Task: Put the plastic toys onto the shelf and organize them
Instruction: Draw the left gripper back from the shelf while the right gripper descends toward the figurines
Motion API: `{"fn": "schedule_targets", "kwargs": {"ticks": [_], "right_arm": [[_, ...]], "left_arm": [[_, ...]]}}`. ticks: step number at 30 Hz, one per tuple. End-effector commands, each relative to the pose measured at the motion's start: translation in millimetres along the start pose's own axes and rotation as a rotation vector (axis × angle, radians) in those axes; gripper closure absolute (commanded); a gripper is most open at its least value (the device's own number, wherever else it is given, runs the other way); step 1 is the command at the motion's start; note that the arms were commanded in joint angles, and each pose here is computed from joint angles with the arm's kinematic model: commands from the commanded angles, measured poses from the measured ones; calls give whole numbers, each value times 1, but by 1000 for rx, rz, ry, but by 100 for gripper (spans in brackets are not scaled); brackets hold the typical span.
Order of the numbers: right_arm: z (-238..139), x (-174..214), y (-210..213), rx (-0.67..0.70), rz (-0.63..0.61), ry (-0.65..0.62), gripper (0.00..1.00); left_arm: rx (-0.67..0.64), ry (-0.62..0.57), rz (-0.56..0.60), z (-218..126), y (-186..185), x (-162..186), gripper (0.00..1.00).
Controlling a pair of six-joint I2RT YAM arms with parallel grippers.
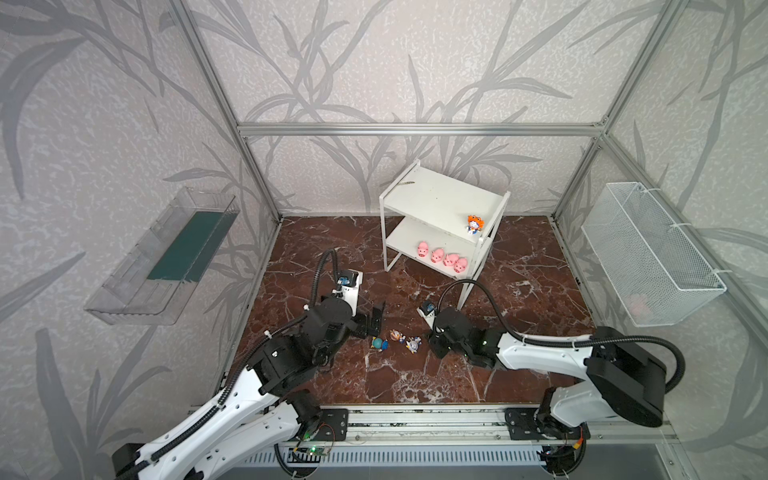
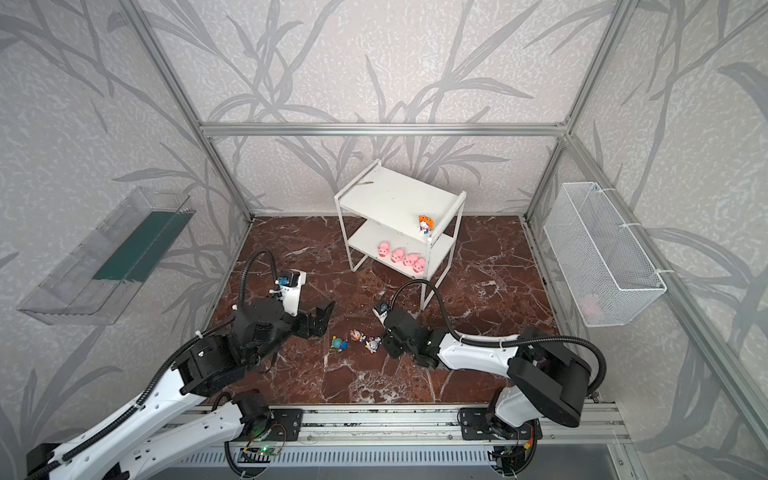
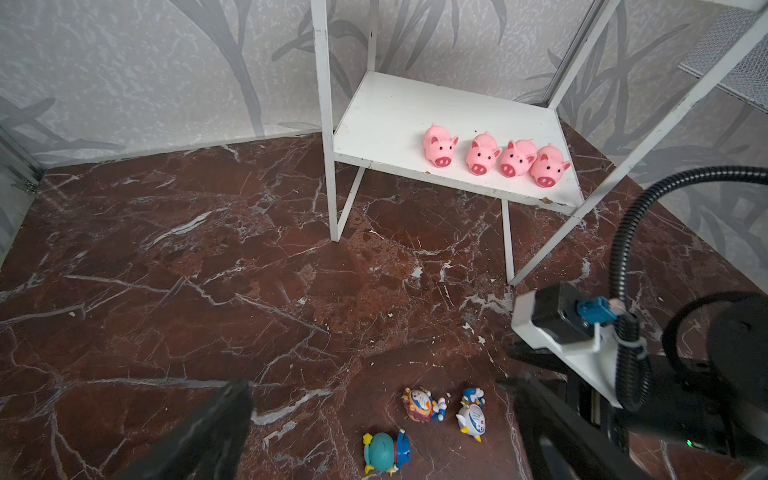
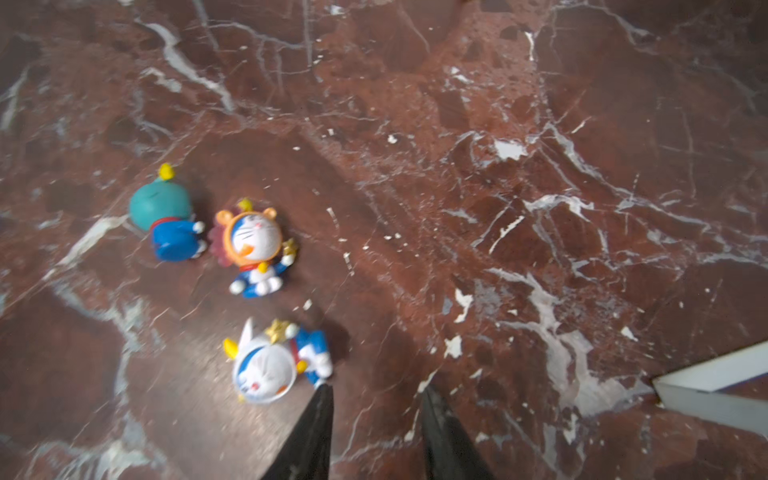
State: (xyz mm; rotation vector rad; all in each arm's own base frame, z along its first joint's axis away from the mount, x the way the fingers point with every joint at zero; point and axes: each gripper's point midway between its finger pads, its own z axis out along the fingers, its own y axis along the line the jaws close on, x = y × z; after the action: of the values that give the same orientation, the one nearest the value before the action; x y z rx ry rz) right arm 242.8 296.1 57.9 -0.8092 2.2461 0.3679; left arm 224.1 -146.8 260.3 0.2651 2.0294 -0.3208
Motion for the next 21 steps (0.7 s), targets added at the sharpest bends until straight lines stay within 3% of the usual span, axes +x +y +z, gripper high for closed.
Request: {"fn": "schedule_targets", "kwargs": {"ticks": [1, 11, 21], "right_arm": [[14, -22, -3, 10, 31, -41, 64], [35, -2, 8, -48, -10, 61, 67], [15, 30, 22, -133, -65, 85, 67]], "left_arm": [[-13, 10, -10, 0, 5, 4, 1], [-32, 21, -4, 2, 9, 5, 1], [-9, 37, -1, 15, 3, 6, 1]]}}
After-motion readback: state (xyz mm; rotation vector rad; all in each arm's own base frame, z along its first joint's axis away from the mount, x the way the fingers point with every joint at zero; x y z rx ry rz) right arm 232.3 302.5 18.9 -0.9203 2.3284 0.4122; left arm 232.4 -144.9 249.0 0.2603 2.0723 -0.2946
